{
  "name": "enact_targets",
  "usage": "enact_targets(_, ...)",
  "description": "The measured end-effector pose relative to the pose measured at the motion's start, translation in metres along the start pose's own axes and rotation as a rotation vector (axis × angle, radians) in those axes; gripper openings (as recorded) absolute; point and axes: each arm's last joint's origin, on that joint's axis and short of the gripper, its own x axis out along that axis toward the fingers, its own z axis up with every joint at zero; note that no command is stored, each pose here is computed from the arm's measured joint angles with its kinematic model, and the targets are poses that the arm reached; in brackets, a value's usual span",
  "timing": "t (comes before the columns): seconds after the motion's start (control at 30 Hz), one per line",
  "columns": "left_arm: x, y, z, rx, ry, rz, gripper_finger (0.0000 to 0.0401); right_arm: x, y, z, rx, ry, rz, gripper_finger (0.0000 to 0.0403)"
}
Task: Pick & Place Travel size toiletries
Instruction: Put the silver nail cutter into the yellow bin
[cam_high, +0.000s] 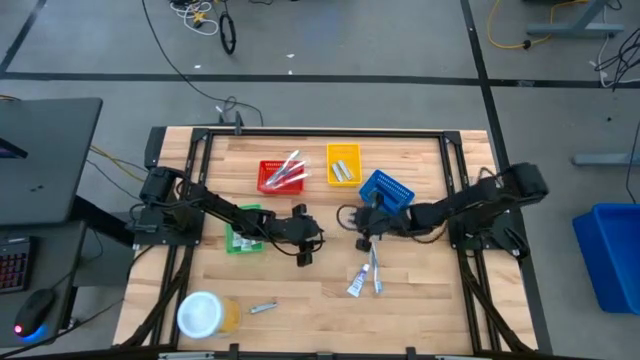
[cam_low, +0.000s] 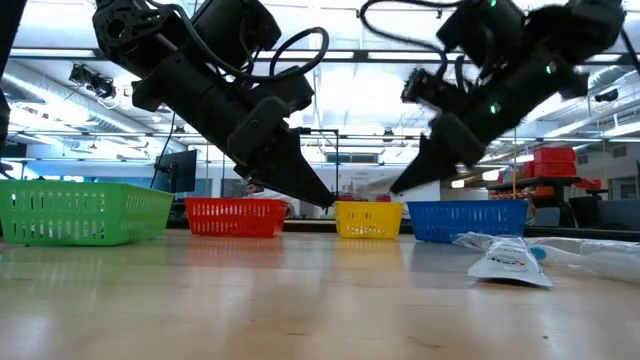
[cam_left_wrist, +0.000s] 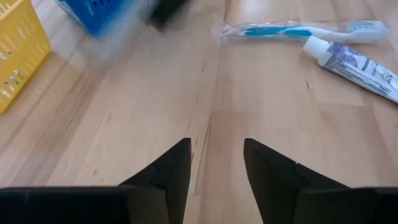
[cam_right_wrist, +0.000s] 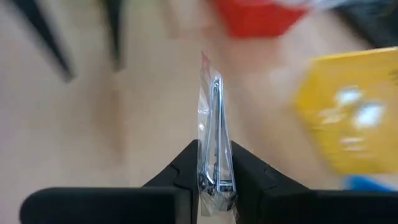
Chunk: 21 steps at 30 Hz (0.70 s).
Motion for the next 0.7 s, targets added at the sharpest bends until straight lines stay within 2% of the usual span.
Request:
enact_targets(0.17, 0.0, 0.001, 0.002, -0.007, -0.016, 0.003, 0.0158, -0.019, -0.031, 0.024, 0.079, -0.079, -0.195, 0.007)
enact_targets(0.33, 0.001, 0.003, 0.004, -0.031, -0.037, 0.004, 0.0158, -0.013, -0.072, 0.036, 0.165, -0.153, -0.336, 0.007)
enact_targets(0.53, 0.002, 0.006, 0.006, -0.104, -0.051, 0.008, 0.0157, 0.013, -0.117, 0.033, 0.27, -0.184, -0.293, 0.007)
enact_targets(0.7, 0.001, 0.005, 0.007, -0.107, -0.064, 0.007, 0.0157, 0.034, -0.132, 0.02, 0.294, -0.157, -0.227, 0.0077)
